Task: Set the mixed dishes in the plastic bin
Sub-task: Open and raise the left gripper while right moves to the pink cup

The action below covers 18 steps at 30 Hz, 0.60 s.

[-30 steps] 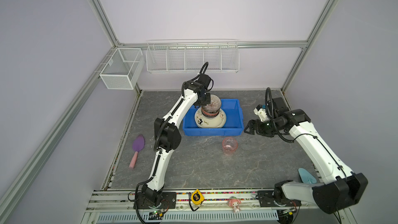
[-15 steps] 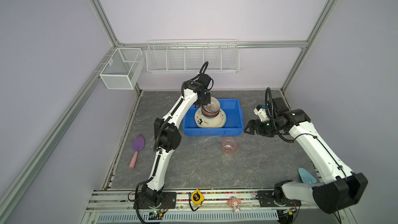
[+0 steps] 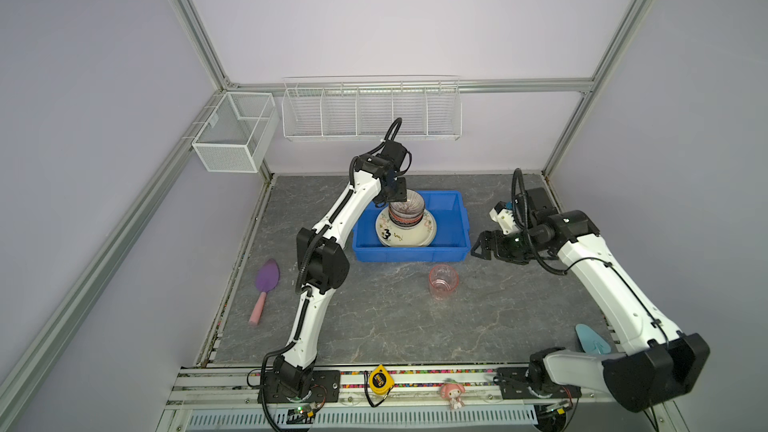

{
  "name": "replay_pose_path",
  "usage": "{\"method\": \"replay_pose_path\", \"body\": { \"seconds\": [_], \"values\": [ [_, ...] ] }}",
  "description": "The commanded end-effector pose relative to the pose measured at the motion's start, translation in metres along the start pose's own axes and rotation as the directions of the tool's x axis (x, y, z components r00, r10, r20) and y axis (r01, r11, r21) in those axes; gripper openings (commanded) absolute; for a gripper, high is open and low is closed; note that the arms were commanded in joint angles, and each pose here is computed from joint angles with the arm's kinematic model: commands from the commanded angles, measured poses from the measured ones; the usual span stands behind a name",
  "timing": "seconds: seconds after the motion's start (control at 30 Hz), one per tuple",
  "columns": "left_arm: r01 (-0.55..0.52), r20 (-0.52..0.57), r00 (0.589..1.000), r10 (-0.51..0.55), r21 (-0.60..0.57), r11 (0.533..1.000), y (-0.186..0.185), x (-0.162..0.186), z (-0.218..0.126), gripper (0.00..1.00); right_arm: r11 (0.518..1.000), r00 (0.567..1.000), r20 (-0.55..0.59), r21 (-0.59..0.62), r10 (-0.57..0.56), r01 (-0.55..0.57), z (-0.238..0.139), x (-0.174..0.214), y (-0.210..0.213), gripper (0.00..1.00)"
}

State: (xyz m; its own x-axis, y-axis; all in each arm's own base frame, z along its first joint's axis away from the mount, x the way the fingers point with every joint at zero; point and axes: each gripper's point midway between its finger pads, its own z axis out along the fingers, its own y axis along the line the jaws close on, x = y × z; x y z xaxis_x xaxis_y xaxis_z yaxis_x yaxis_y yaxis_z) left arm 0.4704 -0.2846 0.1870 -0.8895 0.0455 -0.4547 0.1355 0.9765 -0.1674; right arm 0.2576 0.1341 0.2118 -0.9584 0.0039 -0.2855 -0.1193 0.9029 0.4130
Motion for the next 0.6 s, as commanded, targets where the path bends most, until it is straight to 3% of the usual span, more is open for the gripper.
{"method": "replay_pose_path", "body": {
  "seconds": [0.0,0.27,0.33,0.57],
  "values": [
    [0.014,0.059,0.998,-0.016,0.024,1.0,0.0,-0.014,-0.036,0.67,1.0,1.0,0.004,0.02,-0.01,0.01,-0.001,0.0,-0.004,0.88],
    [0.018,0.13,0.991,-0.025,0.055,0.998,0.0,-0.022,-0.085,0.96,0.999,1.0,-0.002,0.048,-0.001,0.001,0.0,-0.001,-0.01,0.9],
    [0.009,0.147,0.989,-0.02,0.07,0.997,-0.001,-0.022,-0.098,0.98,0.999,1.0,-0.008,0.041,0.006,-0.005,0.003,-0.001,-0.008,0.99],
    [-0.015,0.27,0.963,-0.024,0.139,0.99,0.002,-0.016,-0.14,1.0,0.99,0.997,-0.067,0.131,-0.04,0.049,0.028,0.009,-0.003,0.96]
  ]
}}
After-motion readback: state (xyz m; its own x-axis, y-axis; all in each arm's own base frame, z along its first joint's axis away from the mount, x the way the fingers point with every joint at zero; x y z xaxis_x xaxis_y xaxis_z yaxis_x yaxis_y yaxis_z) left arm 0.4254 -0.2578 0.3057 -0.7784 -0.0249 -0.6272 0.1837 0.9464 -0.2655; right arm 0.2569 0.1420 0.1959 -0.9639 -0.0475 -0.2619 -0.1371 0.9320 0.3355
